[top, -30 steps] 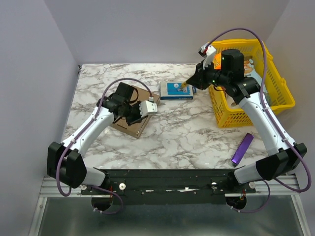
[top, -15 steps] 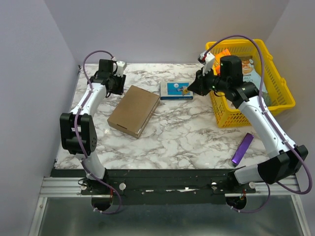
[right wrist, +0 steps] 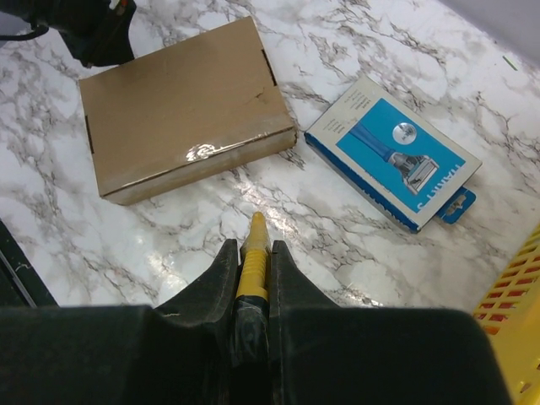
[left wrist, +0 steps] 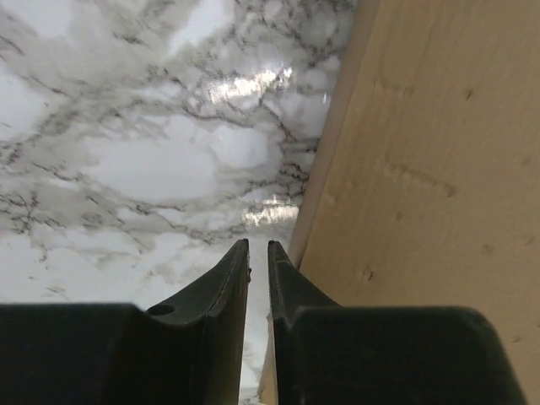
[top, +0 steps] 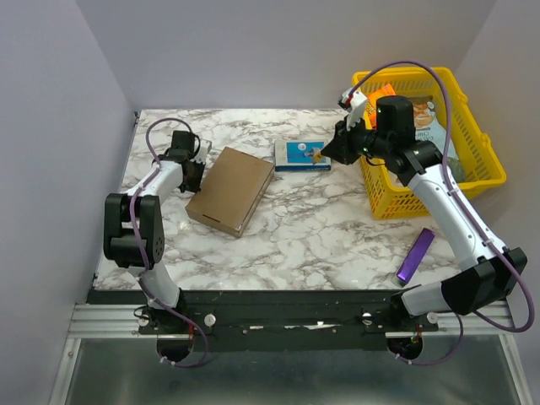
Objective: Unpack the express box
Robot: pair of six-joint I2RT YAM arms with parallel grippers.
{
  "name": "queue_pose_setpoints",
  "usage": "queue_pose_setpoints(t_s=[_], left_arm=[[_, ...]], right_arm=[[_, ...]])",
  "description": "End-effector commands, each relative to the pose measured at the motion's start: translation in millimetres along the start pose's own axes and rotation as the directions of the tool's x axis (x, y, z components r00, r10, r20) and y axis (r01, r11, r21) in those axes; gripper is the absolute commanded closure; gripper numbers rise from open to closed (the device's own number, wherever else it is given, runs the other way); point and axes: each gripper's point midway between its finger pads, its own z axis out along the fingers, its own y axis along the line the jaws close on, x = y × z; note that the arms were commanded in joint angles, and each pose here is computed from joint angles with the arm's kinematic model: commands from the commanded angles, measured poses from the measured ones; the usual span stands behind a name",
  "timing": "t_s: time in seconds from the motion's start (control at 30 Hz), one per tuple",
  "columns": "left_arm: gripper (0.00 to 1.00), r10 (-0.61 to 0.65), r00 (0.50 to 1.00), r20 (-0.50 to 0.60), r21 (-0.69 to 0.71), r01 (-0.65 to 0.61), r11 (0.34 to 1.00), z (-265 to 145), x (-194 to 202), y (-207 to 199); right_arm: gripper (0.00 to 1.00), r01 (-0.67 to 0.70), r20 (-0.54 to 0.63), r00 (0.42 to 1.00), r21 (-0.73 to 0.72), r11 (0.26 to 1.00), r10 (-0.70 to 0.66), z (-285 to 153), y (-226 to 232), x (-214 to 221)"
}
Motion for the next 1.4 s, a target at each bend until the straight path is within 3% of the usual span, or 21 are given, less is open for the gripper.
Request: queue_pose_setpoints(t_s=[0.0, 0.07, 0.13, 0.2, 0.23, 0.27, 0.37, 0.57, 0.6, 0.8, 1.1, 1.37], left_arm=[[0.77, 0.057, 0.998, 0.013, 0.151, -0.058, 0.987, -23.2, 14.3, -30.8], [0.78, 0.098, 0.994, 0.050, 0.312, -0.109, 0.944, -37.5, 21.1, -62.3], [0.77, 0.240, 0.962, 0.131, 0.411, -0.273, 0.870, -61.0, 34.3, -96.6], [0.76, 0.342, 0.913, 0.222, 0.512, -0.408, 0.756, -88.7, 52.2, -132.6], [0.75, 0.427, 0.858, 0.285, 0.536, -0.512, 0.671, -98.8, 60.9, -153.9], [0.74, 0.437, 0.845, 0.309, 0.555, -0.533, 0.638, -106.4, 65.8, -163.6], [0.69, 0.413, 0.855, 0.314, 0.566, -0.518, 0.641, -119.5, 60.6, -169.0], [0.48, 0.325, 0.839, 0.436, 0.452, -0.516, 0.728, -128.8, -29.2, -158.8], [0.41, 0.318, 0.827, 0.464, 0.441, -0.527, 0.727, -125.2, -49.7, -160.9], [0.24, 0.326, 0.830, 0.452, 0.477, -0.534, 0.698, -82.5, -109.8, -165.9], [0.22, 0.194, 0.882, 0.430, 0.552, -0.427, 0.716, -21.2, -178.5, -144.4], [0.24, 0.137, 0.943, 0.302, 0.691, -0.316, 0.650, 5.5, -155.3, -138.7]], right_arm=[[1.00, 0.007, 0.009, 1.000, -0.018, 1.000, -0.007, 6.9, 0.5, -2.3], [1.00, 0.002, 0.005, 1.000, -0.029, 1.000, -0.002, 7.9, 2.3, 0.3], [1.00, 0.000, -0.001, 1.000, -0.038, 0.999, 0.000, 9.1, 3.4, 3.1], [1.00, -0.005, -0.011, 1.000, -0.044, 0.999, 0.005, 10.9, 3.9, 7.4], [1.00, -0.005, -0.017, 1.000, -0.046, 0.999, 0.005, 12.8, 3.3, 9.1], [1.00, -0.006, -0.018, 1.000, -0.046, 0.999, 0.005, 13.3, 3.1, 9.5], [0.99, -0.011, -0.023, 1.000, -0.039, 0.999, 0.010, 15.6, 0.9, 10.4], [1.00, -0.018, -0.025, 1.000, -0.056, 0.998, 0.017, 19.5, 2.2, 10.9], [0.99, -0.018, -0.025, 1.000, -0.059, 0.998, 0.017, 20.1, 2.4, 10.4], [1.00, -0.004, -0.031, 1.000, -0.079, 0.997, 0.002, 22.4, 4.0, 13.1], [0.99, -0.009, -0.032, 0.999, -0.115, 0.993, 0.006, 21.4, 10.9, 15.8], [1.00, -0.035, -0.053, 0.998, -0.164, 0.986, 0.027, 22.2, 20.7, 30.6]])
